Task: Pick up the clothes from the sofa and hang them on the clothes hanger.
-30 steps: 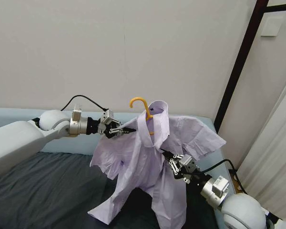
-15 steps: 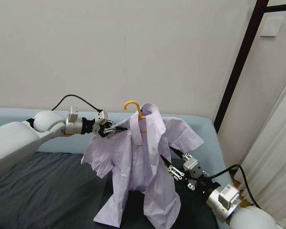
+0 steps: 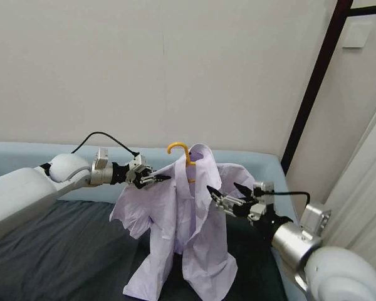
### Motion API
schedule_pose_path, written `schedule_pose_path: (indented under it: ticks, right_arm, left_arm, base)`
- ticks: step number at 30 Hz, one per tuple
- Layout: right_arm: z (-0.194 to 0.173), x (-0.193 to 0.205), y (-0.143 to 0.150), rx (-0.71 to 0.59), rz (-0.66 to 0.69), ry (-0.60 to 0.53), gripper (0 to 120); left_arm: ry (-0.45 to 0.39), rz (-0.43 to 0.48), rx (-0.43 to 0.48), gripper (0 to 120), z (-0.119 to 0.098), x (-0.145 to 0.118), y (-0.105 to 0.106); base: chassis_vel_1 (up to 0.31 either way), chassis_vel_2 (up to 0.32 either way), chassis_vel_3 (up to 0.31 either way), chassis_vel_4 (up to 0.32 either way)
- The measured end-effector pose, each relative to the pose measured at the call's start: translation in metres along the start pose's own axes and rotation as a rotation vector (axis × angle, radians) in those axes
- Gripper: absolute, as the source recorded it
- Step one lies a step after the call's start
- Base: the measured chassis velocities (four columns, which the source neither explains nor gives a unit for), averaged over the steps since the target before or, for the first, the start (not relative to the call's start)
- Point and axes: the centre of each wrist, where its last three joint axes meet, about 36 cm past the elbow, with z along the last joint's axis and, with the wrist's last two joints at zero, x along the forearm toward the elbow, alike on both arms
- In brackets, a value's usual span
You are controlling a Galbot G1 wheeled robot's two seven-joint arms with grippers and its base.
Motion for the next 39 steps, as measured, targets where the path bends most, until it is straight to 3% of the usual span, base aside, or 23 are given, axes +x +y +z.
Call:
schedule_pose_path:
  ticks: [15,39]
  right_arm:
    - [0.010,-0.018,-0.018,-0.004,0.040,0.056,99]
    - [0.018,-0.010,-0.010,0.025,0.013,0.042,14]
  left_arm:
    - [-0.004,0.019,0.016,2,0.004,0.010,-0.017]
    - [-0.003,0.022,0.019,2,0.003,0.016,-0.024]
  base:
    - [0.000,0.000,0.000,0.000]
    - [0.000,0.000,0.000,0.000]
